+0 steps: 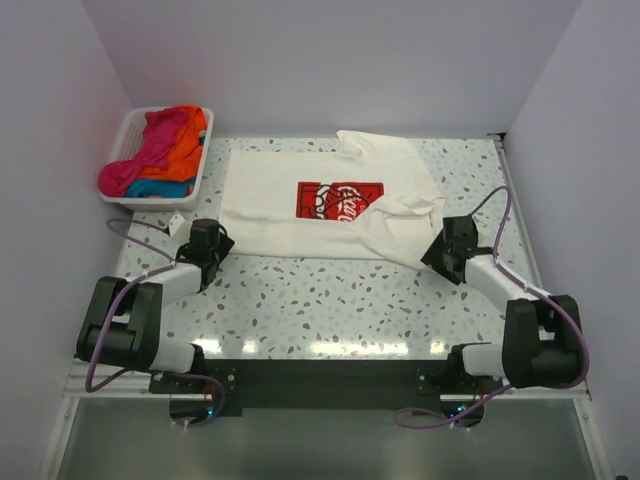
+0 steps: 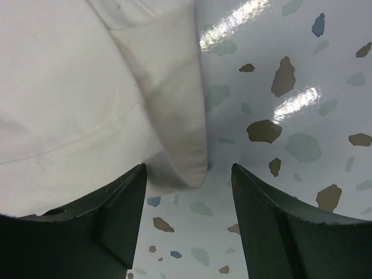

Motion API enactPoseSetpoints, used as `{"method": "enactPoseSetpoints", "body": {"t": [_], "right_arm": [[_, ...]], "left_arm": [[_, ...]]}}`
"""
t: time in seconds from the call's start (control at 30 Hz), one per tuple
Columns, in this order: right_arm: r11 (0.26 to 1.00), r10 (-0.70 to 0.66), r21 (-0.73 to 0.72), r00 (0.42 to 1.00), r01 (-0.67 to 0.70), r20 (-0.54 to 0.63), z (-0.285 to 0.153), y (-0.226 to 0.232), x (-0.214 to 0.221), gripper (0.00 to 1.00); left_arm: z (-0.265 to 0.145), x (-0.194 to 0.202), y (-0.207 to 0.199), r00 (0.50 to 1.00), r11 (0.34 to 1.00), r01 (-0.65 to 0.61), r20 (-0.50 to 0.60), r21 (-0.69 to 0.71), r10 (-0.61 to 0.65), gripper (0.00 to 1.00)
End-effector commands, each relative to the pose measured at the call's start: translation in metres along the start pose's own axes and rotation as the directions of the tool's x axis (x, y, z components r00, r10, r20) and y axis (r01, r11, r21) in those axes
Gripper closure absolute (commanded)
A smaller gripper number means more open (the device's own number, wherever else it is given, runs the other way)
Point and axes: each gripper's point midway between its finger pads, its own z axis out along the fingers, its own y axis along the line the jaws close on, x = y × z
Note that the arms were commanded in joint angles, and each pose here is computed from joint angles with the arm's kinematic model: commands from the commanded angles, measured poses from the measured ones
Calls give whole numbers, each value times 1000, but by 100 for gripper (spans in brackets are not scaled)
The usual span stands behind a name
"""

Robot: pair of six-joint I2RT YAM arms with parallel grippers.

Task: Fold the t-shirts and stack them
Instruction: Fold the tshirt

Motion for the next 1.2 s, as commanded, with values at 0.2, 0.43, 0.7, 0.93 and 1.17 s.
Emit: {"method": "enactPoseSetpoints", "body": {"t": [0.2,0.43,0.7,0.93,1.17], "right_arm": [[998,17,-57,1000,-17,-2,9,16,-3,51],[999,22,-26,1000,-22,2,8,7,-12,87],[998,54,-33,998,-54,10,-22,-5,-40,97],[994,94,-55,995,-92,23,-56,-17,-52,92],[996,88,-21,996,-88,-13,-71,-39,-24,89]], "left_arm": [[12,13,4,998,999,-23,-61,-38,21,55],[11,15,4,996,998,-28,-81,-52,24,89],[-10,3,18,997,991,-43,-74,-128,33,100],[-40,-10,34,998,985,-41,-47,-167,33,100],[-71,-3,57,998,988,-19,-56,-154,10,100]]}}
